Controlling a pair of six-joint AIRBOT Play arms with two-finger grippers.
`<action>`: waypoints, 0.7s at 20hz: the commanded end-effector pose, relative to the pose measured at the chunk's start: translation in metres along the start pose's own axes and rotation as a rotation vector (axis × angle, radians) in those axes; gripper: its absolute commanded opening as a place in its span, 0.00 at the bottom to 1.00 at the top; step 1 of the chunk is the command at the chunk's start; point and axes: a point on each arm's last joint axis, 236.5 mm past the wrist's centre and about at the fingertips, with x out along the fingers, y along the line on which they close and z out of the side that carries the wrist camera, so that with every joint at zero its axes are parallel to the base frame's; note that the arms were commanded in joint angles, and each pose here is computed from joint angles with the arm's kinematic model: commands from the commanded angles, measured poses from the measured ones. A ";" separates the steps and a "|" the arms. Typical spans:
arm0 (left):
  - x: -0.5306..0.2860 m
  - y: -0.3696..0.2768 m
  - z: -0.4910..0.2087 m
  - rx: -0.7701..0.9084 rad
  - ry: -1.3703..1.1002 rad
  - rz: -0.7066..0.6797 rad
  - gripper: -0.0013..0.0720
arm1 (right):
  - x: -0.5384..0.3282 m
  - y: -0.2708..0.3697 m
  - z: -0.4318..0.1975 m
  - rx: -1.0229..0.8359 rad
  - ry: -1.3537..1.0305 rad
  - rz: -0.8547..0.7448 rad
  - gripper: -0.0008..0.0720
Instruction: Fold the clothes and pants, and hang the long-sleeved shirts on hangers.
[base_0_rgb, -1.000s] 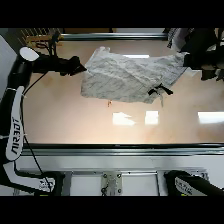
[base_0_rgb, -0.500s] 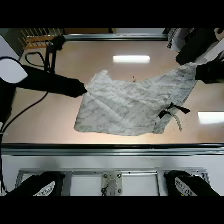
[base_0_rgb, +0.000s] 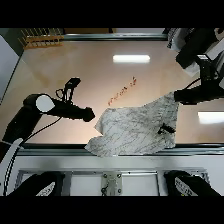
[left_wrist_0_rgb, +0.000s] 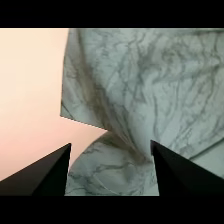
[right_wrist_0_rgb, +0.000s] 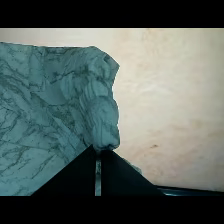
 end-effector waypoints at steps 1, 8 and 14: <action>0.028 0.058 0.005 -0.179 0.028 0.053 0.72 | 0.008 0.001 -0.006 0.003 0.023 0.007 0.04; 0.121 0.055 -0.046 -0.272 0.329 -0.097 0.52 | 0.008 0.001 -0.006 0.004 0.023 0.007 0.04; 0.156 0.032 -0.072 -0.239 0.424 -0.125 0.52 | 0.008 0.001 -0.006 0.004 0.023 0.007 0.04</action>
